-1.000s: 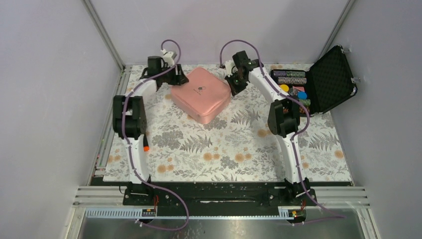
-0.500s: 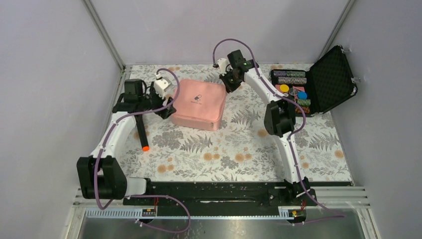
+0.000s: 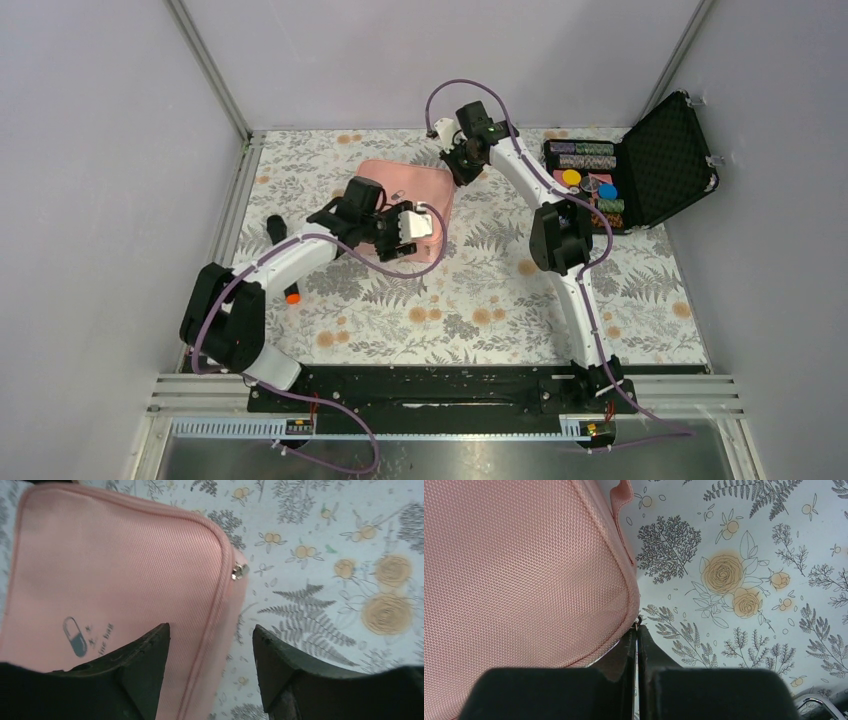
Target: Organize the medicine kit
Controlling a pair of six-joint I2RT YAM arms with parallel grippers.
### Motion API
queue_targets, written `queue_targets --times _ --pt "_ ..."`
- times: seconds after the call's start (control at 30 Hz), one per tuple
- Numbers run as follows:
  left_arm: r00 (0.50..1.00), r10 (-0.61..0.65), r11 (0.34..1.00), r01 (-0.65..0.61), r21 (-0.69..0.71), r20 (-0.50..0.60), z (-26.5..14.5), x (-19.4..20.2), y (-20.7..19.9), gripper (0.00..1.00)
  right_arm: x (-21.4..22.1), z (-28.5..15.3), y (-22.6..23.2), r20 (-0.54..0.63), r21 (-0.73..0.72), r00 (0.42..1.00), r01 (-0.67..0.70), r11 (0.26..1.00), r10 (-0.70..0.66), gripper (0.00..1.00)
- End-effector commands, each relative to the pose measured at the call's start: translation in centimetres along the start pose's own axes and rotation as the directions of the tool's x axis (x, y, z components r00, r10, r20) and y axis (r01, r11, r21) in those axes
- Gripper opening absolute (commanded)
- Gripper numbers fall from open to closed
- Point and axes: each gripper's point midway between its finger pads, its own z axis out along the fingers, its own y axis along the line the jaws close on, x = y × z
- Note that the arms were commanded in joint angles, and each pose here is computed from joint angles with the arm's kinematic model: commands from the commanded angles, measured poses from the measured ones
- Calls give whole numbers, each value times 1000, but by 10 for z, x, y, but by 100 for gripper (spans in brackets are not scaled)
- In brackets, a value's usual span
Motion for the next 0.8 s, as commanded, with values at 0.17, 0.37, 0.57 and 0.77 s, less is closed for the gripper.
queue_targets --times 0.17,0.37,0.57,0.77 --pt "968 246 954 -250 -167 -49 43 -7 22 53 -21 0 14 60 -10 997 57 998 -56 0" --pt "982 172 961 -184 -205 -78 55 -2 25 27 -10 -8 32 31 -102 995 99 990 -97 0" --pt "997 47 975 -57 -216 -54 55 -2 21 0 25 -31 62 -29 -239 983 171 956 -183 0" --pt "999 -37 957 38 -287 10 50 -13 26 0 61 -45 76 -106 -303 966 192 933 -234 0"
